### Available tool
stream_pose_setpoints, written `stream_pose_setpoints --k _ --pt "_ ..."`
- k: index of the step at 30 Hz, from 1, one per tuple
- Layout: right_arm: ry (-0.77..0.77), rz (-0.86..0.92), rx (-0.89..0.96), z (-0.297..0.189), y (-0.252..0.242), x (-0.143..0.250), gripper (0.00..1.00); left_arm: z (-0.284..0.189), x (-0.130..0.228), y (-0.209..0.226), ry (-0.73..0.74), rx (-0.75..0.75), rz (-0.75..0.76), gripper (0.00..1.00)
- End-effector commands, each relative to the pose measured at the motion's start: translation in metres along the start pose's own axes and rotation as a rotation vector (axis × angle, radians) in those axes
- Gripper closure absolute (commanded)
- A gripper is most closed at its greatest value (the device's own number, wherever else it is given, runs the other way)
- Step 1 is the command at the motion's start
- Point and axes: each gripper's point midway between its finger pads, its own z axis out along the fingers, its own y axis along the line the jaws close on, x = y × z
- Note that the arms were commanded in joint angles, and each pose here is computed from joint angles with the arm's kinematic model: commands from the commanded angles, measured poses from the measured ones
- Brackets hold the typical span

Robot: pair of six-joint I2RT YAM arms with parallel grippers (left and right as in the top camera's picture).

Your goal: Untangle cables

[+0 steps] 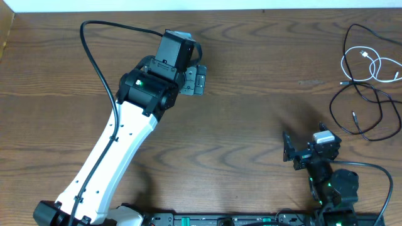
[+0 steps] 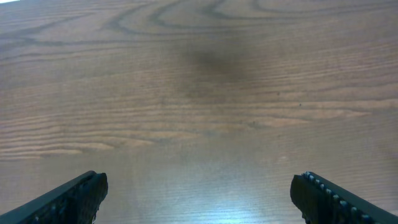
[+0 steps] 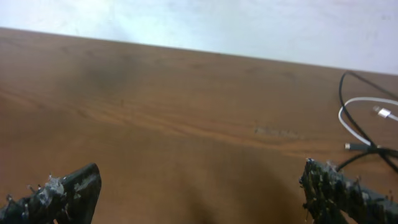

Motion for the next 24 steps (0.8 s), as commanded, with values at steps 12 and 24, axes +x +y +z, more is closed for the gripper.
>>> stream_pose_setpoints --k 12,24 --pt "-0.092 0.048 -0.001 -0.0066 0.0008 -0.0198 0.01 0.0008 -0.0002 0.0047 0.002 -0.020 0.014 0.01" --pt "-0.092 0.048 -0.001 -0.0066 0.0008 -0.0198 0.01 0.0008 -0.0002 0.0047 0.002 -0.020 0.014 0.01"
